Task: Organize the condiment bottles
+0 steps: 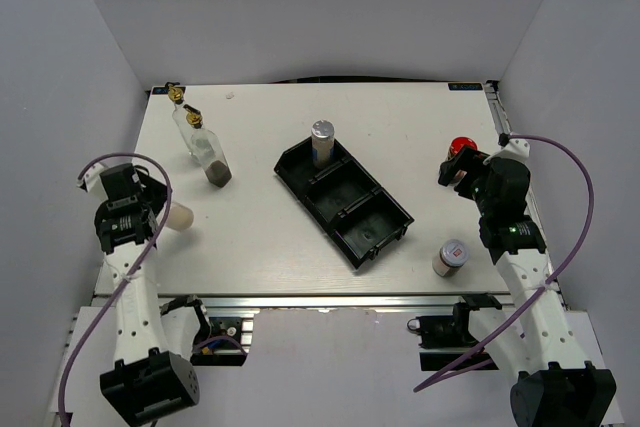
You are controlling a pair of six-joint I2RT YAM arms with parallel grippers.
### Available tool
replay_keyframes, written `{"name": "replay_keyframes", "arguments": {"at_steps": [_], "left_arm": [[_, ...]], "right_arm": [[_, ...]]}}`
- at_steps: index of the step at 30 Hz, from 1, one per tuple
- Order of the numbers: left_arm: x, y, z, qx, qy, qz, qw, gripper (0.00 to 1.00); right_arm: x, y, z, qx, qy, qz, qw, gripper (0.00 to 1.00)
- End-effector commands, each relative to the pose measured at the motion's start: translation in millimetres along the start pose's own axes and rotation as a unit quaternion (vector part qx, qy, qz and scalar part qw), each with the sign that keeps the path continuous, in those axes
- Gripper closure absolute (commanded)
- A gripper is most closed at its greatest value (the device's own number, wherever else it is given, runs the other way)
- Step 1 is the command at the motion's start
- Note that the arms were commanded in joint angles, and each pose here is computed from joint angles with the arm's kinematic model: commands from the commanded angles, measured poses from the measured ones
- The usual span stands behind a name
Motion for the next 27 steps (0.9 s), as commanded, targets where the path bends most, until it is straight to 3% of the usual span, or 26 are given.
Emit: {"name": "replay_keyframes", "arguments": {"at_steps": [1,9,13,15,20,27], "left_arm": [[-14,-21,-16,-0.081,0.021,0.026,0.996,0.80],[-21,-52,-49,-0.172,0.037,0.022,0.984,0.86],[-42,-43,-75,-0.186,0.049,0.038,0.981,0.91],[-66,-52,-103,-0.221,0.083,0.061,0.970,0.95],[-90,-77,-164,-0.229,0.172,0.035,0.957,0.97],[-67,-101,-238,-0.255,0.211,-0.015,0.944,0.98]], "right_arm": [[7,-4,5,0.010,0.001,-0.011,1.000,0.11],[7,-5,6,0.015,0.002,-0.011,1.000,0.10],[8,-4,6,0.016,0.002,-0.013,1.000,0.11],[6,-4,5,0.014,0.001,-0.011,1.000,0.11],[8,-3,2,0.004,-0.004,-0.015,1.000,0.11],[8,-2,-1,-0.005,-0.007,-0.016,1.000,0.11]]}}
Point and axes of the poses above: each gripper's point midway between its finger pads, its own y axis out along the fingers, its own z axis along the line the jaws close on, x = y × z, the point moved 3 cm from there along -y, back along the fingers, and after that the axes turned 9 degrees about y, right-handed, at the moved point
